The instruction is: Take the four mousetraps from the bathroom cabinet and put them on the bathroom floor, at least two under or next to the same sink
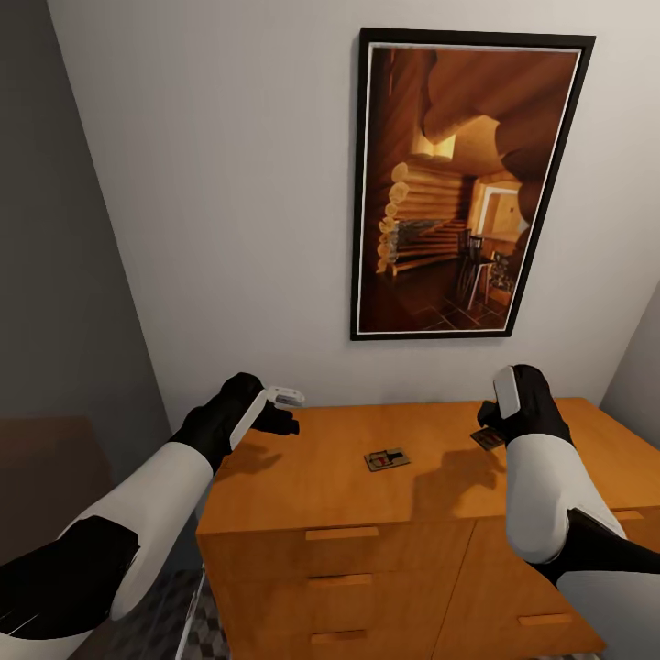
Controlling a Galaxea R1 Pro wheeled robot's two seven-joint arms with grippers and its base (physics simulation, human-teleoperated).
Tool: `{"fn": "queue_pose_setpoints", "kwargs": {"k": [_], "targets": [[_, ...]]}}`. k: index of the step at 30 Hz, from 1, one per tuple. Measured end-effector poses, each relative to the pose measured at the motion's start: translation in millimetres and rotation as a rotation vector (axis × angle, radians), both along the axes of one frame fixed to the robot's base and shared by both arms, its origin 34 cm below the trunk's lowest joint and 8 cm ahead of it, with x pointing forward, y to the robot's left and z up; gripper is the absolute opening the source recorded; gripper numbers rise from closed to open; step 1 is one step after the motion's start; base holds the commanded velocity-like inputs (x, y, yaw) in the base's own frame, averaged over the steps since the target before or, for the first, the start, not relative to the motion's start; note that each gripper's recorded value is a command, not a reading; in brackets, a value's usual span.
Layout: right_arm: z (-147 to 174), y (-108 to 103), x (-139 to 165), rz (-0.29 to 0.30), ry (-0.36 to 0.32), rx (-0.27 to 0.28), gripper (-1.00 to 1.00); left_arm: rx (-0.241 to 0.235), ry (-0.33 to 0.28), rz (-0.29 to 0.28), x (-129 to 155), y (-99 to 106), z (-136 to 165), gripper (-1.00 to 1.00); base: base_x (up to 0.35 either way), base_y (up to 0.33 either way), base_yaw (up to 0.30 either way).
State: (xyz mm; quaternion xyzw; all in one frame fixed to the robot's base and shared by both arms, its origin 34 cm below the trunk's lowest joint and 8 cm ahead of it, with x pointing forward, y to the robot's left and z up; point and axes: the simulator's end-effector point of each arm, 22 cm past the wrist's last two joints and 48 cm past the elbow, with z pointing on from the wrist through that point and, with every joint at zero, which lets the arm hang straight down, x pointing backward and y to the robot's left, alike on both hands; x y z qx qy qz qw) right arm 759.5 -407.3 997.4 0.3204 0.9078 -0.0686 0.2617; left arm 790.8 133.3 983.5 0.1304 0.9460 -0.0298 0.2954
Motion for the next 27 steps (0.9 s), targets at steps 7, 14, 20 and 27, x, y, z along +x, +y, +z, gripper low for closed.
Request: {"fn": "queue_pose_setpoints", "kwargs": {"k": [7, 14, 20, 27], "targets": [[4, 0, 2, 0.012, -0.004, -0.018, -1.00, -0.001, -0.001, 0.000, 0, 0, 0, 1.00, 0.000, 0.000, 0.000], [39, 47, 42, 0.253, -0.079, -0.149, -1.00, -0.001, -0.001, 0.000, 0, 0, 0, 1.00, 0.000, 0.000, 0.000], [48, 108, 63, 0.495, -0.138, -0.142, -1.00, 0.000, -0.001, 0.001, 0, 0, 0, 1.00, 0.000, 0.000, 0.000], [47, 112, 65, 0.569, -0.148, -0.125, -1.00, 0.002, -0.002, 0.004, 1, 2, 0, 1.00, 0.000, 0.000, 0.000]]}}
